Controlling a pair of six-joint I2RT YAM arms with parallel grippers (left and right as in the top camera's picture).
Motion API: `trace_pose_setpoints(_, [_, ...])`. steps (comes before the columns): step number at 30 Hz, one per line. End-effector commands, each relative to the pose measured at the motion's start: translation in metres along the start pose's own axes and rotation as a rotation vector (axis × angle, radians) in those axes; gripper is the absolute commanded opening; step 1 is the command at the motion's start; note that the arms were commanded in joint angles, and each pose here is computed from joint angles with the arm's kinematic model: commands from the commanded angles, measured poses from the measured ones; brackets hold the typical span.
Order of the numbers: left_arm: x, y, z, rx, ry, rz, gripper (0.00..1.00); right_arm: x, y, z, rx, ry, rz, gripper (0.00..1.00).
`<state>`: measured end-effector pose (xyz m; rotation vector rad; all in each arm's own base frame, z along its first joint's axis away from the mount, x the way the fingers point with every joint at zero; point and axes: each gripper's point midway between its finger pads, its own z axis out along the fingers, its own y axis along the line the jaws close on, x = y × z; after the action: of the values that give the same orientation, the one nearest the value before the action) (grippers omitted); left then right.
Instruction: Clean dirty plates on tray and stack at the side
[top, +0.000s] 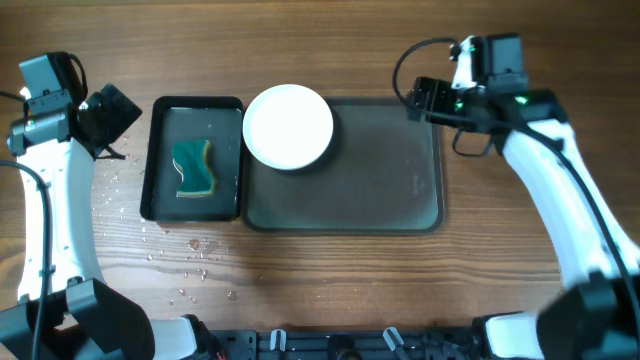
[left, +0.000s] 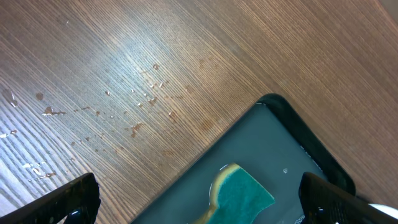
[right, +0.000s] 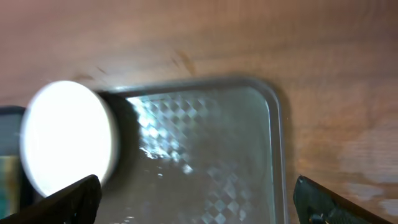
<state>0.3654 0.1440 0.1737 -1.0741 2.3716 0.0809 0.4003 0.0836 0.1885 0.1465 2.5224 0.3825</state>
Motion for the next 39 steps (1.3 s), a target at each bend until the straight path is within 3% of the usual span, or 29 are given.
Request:
trace_pose_setpoints(1, [-0.003,0.0,-0.001,0.003,-0.006,-0.013,1.0,-0.022,0.014,-0.056,-0.037,-0.157,-0.042,1.0])
trace_pose_setpoints(11, [-0.003,0.0,-0.001,0.003,-0.006,-0.013,1.0,-0.033,0.034,-0.152,-0.106,-0.389,-0.082,1.0])
trace_pose_setpoints(16, [-0.003,0.0,-0.001,0.003,-0.006,-0.013,1.0,-0.035,0.017,-0.206,-0.007,-0.552,-0.061,1.0])
trace_pose_setpoints(25, [-0.003,0.0,-0.001,0.003,-0.006,-0.013,1.0,0.014,0.004,-0.292,0.037,-0.759,-0.173,1.0])
trace_pose_setpoints(34, [-0.003,0.0,-0.001,0.003,-0.006,-0.013,1.0,0.082,-0.032,-0.298,0.082,-0.901,-0.133,1.0])
trace_pose_setpoints(39, [-0.003,0.0,-0.001,0.003,-0.006,-0.013,1.0,0.091,-0.041,-0.282,0.078,-1.007,-0.132,1.0])
